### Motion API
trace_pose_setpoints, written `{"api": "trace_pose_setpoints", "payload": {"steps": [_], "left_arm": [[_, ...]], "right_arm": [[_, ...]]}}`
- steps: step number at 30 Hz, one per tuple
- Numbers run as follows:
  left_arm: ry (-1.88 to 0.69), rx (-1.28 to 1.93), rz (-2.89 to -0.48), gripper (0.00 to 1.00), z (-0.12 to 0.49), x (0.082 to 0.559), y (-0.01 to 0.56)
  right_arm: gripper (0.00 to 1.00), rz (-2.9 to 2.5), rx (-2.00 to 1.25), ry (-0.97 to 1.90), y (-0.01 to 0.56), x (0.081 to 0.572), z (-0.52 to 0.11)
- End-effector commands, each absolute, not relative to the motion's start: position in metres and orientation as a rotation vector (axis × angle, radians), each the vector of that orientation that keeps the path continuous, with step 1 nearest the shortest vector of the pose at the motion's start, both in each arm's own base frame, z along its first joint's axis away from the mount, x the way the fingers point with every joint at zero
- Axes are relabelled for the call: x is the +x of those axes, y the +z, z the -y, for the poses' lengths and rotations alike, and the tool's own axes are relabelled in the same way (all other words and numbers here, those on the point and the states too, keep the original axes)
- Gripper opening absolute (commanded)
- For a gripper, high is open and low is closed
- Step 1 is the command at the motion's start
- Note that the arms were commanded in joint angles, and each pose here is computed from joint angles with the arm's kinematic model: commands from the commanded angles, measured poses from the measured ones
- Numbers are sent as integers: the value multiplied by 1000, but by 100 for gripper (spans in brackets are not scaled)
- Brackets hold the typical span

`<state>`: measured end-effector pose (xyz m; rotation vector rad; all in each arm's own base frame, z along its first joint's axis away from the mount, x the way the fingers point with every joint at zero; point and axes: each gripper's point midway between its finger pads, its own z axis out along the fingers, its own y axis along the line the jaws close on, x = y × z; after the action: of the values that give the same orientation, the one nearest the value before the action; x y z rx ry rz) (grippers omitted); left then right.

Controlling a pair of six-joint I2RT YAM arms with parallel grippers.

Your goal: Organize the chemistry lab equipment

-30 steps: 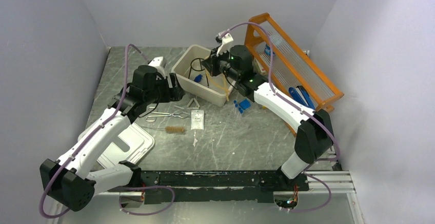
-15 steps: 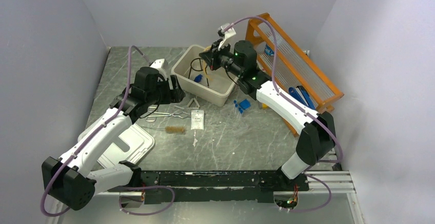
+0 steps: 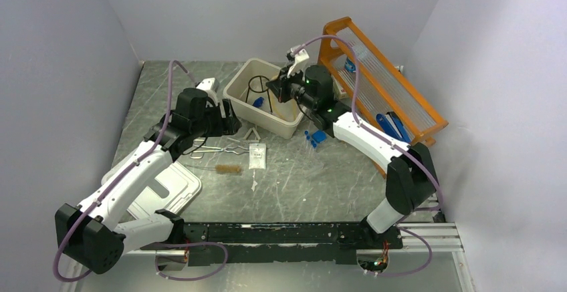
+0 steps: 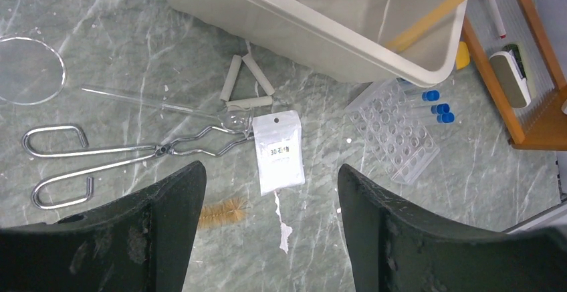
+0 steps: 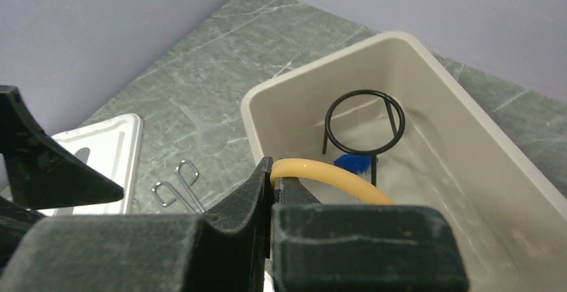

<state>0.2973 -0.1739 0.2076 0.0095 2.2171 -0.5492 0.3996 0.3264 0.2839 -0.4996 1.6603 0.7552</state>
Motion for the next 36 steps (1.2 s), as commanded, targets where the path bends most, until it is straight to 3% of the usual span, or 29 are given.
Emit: {"api": "trace_pose_setpoints", "payload": {"steps": [1, 10, 17, 21, 25, 36], "left_arm": [[-538, 22, -2215, 76, 175, 300, 202], [-521, 6, -2245, 75, 173, 298, 190], [-511, 4, -2270, 75, 171, 293, 181], [-476, -16, -2268, 76, 165, 294, 180], [-468, -25, -2276, 77, 163, 294, 177], [-402, -125, -2260, 76, 148, 292, 173]], "right_arm": [[0, -1665, -461, 723, 263, 415, -320], [0, -1812, -384, 642, 194, 443, -317], [15, -1889, -222, 444, 165, 473, -293], [35, -1893, -214, 441, 176, 474, -293], [48, -1870, -196, 489, 207, 464, -292], [53, -1903, -208, 540, 248, 419, -288]]}}
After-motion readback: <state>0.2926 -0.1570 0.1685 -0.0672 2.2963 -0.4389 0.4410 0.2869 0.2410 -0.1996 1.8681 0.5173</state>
